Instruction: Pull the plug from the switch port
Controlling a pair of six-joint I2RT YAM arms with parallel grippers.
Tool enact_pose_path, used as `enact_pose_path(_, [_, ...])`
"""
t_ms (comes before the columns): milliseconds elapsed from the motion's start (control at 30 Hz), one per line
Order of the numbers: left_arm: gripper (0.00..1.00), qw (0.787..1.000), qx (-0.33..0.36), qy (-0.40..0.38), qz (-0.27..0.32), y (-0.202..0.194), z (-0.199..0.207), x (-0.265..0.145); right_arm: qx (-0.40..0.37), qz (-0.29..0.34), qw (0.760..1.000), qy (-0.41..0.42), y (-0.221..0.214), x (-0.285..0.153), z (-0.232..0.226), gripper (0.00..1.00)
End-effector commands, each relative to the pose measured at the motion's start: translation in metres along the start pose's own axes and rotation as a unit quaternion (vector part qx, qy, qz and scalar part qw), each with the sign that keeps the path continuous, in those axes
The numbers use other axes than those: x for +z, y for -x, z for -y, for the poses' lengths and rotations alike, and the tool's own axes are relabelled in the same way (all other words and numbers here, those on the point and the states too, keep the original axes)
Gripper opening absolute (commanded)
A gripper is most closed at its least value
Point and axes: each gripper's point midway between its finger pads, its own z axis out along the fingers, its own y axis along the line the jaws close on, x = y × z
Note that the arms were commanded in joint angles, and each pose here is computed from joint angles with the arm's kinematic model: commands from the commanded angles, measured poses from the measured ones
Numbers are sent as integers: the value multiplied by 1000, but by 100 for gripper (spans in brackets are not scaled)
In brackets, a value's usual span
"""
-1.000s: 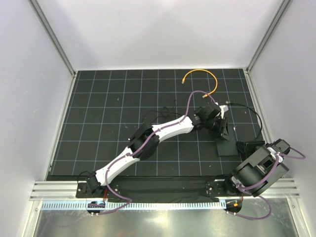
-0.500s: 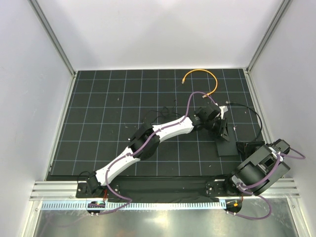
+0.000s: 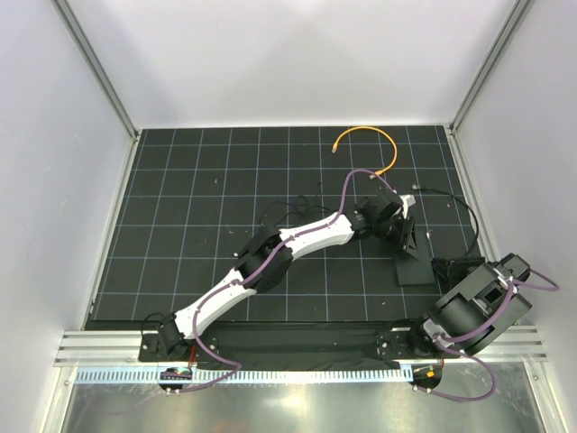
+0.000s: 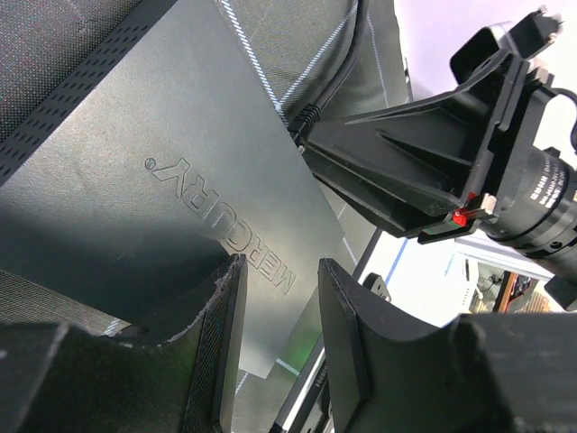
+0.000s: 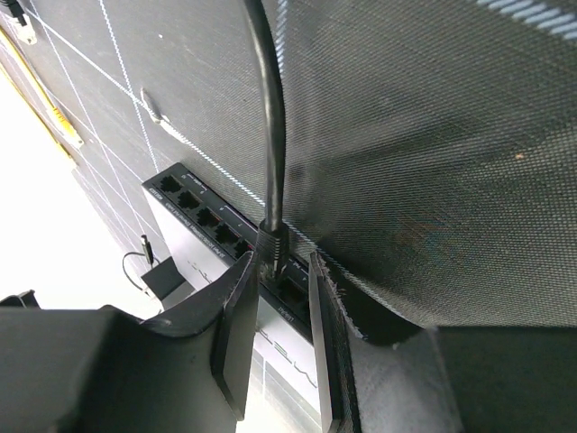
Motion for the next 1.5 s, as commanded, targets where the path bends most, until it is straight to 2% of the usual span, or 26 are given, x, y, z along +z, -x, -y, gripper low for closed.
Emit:
enact_pose_path(0, [41,1000,7,-20,1,0,5,4,-15,8,1000,10,7,0,-5,36])
enact_pose_path(633, [41,1000,4,-20,0,-1,4,5,-37,-7,999,10,-1,9,-9,36])
enact_pose_path(967, [41,1000,1,-19,-3,-2,1,7,-34,-3,999,-1,0,10,-4,27])
enact_pose_path(1033, [41,1000,2,-20,-2,-2,2,7,-36,1,999,4,1,9,-7,29])
enact_pose_path(1100, [41,1000,0,-20,-3,-2,1,7,-37,4,999,2,2,8,-7,37])
enact_pose_path(1133, [41,1000,1,-21,-4,-2,2,7,-40,4,999,4,2,7,-8,38])
enact_pose_path(1333, [41,1000,-1,-20,-8,-5,-1,9,-47,2,999,11,0,3,-13,39])
enact_pose_path(1467, [41,1000,-1,-22,-8,-5,0,8,-40,-3,999,9,-1,4,-11,35])
